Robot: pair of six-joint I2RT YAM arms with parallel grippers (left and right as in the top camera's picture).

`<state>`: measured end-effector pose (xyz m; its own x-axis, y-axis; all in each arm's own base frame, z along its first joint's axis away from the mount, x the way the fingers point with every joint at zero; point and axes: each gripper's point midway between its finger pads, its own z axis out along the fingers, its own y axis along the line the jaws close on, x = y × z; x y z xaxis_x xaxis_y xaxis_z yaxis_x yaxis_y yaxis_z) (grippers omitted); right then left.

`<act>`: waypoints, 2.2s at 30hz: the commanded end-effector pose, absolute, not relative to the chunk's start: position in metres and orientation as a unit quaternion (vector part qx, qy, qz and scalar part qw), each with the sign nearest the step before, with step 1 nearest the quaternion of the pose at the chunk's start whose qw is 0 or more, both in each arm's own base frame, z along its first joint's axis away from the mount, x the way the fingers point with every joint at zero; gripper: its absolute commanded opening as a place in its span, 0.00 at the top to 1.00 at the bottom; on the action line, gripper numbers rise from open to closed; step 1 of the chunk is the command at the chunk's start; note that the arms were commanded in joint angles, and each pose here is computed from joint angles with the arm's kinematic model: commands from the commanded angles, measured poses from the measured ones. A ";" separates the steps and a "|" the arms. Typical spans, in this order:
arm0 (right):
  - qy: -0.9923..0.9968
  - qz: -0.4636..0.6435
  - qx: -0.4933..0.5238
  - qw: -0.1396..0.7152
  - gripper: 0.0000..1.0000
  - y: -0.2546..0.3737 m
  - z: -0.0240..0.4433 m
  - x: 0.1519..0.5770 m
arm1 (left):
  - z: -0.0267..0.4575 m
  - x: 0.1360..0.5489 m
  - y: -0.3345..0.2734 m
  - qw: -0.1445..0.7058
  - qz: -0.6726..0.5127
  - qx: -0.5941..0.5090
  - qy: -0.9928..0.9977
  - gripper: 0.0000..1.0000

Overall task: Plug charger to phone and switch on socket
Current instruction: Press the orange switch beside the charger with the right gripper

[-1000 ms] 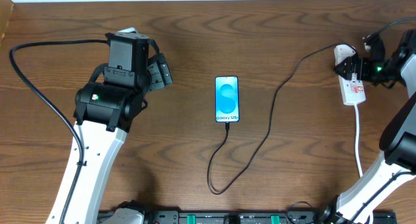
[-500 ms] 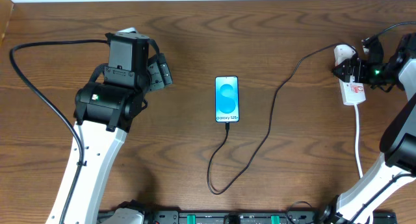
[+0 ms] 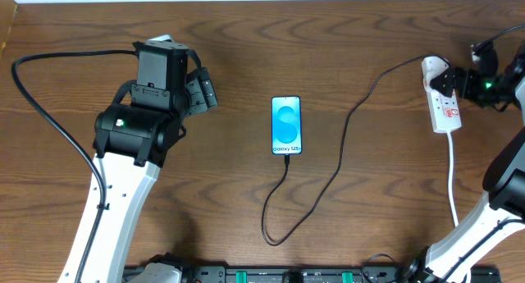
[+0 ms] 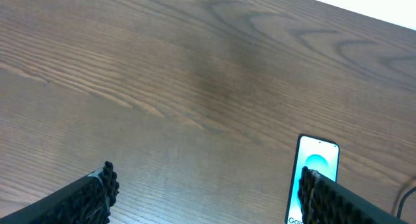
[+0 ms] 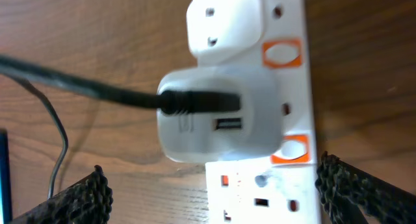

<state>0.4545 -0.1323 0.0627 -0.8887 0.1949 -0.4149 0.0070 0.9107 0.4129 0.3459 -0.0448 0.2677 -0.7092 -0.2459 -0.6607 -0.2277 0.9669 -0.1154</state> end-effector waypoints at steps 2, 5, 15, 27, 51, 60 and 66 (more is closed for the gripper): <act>0.949 0.203 0.048 0.237 0.01 -0.135 0.066 0.460 | 0.271 0.346 -0.041 0.365 -0.001 -0.126 0.923 0.10; 0.949 0.204 0.045 0.235 0.01 -0.130 0.065 0.460 | 0.271 0.346 -0.041 0.365 -0.001 -0.126 0.923 0.10; 0.953 0.207 0.034 0.217 0.01 -0.113 0.053 0.459 | 0.271 0.346 -0.041 0.365 -0.001 -0.126 0.923 0.10; 0.958 0.227 0.042 0.171 0.01 -0.101 0.015 0.451 | 0.271 0.346 -0.041 0.365 -0.001 -0.126 0.923 0.10; 0.932 0.310 0.049 0.179 0.01 -0.076 0.029 0.452 | 0.271 0.346 -0.041 0.365 -0.001 -0.126 0.923 0.10; 0.930 0.320 0.043 0.177 0.01 -0.067 0.031 0.452 | 0.271 0.346 -0.041 0.365 -0.001 -0.126 0.923 0.10; 0.942 0.285 0.071 0.160 0.01 -0.078 0.027 0.451 | 0.271 0.346 -0.041 0.365 -0.001 -0.126 0.923 0.10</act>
<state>0.4563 -0.1084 0.0488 -0.9094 0.2008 -0.3643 -0.0031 0.8725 0.4887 0.3459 -0.0448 0.2677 -0.7092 -0.2459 -0.6607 -0.2277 0.9669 -0.1154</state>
